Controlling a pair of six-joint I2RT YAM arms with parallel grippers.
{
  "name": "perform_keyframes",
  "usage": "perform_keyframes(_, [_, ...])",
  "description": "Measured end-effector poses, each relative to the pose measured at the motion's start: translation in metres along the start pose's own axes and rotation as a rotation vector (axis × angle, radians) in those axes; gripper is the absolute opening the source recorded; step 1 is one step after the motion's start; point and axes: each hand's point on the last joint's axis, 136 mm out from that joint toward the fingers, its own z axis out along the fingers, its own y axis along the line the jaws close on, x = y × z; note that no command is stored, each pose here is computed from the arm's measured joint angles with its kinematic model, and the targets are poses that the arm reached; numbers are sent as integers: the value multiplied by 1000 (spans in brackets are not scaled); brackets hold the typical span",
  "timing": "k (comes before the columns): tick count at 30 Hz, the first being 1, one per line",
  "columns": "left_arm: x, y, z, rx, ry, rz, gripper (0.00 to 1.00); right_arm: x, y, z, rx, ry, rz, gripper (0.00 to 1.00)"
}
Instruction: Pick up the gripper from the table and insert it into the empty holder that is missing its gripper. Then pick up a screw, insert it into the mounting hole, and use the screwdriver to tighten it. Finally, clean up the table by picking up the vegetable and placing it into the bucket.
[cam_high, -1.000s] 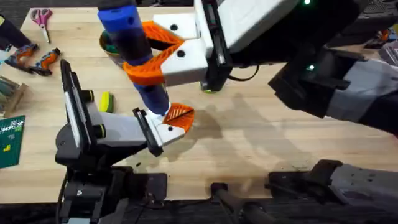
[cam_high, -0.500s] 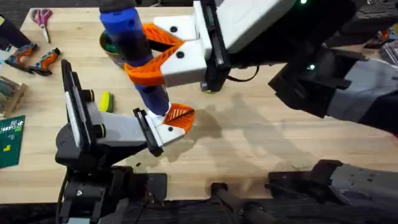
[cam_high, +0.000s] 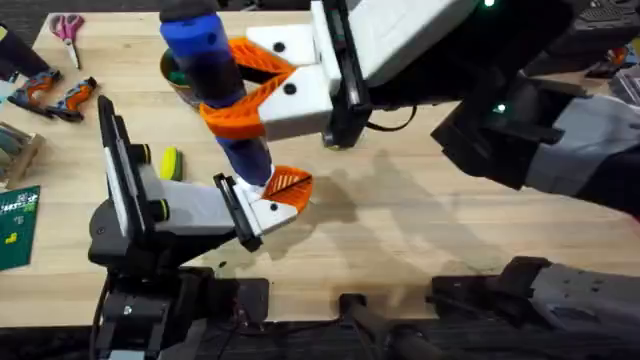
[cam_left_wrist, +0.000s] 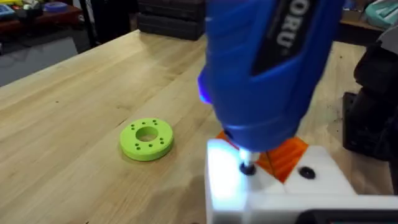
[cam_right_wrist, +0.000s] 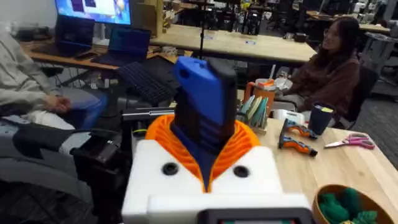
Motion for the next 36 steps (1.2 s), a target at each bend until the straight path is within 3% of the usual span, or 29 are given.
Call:
perform_keyframes(5, [0, 0, 0, 0, 0, 3, 4, -10, -1, 2, -8, -11, -15, 27])
perform_keyframes(13, [0, 0, 0, 0, 0, 4, 4, -71, -11, 7, -12, -36, -84, 27])
perform_keyframes(17, [0, 0, 0, 0, 0, 4, 4, -76, -14, 8, -7, 6, -89, 27])
perform_keyframes(23, [0, 0, 0, 0, 0, 4, 4, -35, -31, -10, 52, 189, 27, 27])
perform_keyframes(27, [0, 0, 0, 0, 0, 4, 4, 7, -61, -46, 211, 369, 70, 27])
perform_keyframes(31, [0, 0, 0, 0, 0, 4, 4, 45, -92, -94, 396, 574, 34, 27])
perform_keyframes(36, [0, 0, 0, 0, 0, 4, 4, 74, -132, -162, 603, 846, -111, 27])
